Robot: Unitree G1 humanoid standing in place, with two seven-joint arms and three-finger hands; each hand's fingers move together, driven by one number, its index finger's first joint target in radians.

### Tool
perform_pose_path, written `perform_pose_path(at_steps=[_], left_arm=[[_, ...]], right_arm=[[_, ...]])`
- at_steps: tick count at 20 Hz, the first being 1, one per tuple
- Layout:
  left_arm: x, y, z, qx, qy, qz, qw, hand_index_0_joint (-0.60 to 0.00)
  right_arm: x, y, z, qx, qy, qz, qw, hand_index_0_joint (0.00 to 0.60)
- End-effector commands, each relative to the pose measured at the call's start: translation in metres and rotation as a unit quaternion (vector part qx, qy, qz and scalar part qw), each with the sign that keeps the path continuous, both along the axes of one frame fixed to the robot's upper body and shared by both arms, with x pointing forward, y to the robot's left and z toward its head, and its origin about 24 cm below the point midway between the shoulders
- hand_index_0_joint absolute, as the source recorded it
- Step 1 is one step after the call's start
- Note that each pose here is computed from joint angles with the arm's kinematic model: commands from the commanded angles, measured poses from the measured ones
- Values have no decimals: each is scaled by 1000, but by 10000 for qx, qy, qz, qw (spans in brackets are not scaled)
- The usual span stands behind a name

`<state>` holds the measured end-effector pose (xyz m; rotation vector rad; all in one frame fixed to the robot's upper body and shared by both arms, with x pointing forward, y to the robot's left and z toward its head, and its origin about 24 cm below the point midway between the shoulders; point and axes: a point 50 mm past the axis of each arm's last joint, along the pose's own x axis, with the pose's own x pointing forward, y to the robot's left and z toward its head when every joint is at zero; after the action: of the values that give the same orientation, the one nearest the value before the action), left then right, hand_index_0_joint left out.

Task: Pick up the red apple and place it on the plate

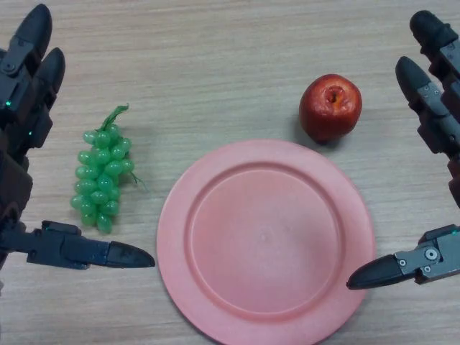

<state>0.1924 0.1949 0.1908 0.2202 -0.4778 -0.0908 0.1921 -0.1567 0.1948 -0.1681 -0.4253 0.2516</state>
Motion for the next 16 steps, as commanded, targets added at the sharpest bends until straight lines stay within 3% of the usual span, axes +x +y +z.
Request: perform_pose_path(at_steps=[1,8,11,13,16], left_arm=[[-15,3,25,185,-1018,55,9946,0],[-19,1,23,204,-1002,-48,9947,0],[-16,3,17,195,-931,-5,9955,0],[-17,1,14,167,-802,95,9966,0],[-18,-4,13,133,-702,-58,9974,0]], right_arm=[[-15,-4,24,44,-1058,-44,9944,0],[-13,-6,23,84,-1089,-141,9939,0],[-2,-6,26,104,-1033,-199,9944,0],[9,-5,30,141,-792,-205,9966,0],[27,-4,36,146,-692,-261,9972,0]])
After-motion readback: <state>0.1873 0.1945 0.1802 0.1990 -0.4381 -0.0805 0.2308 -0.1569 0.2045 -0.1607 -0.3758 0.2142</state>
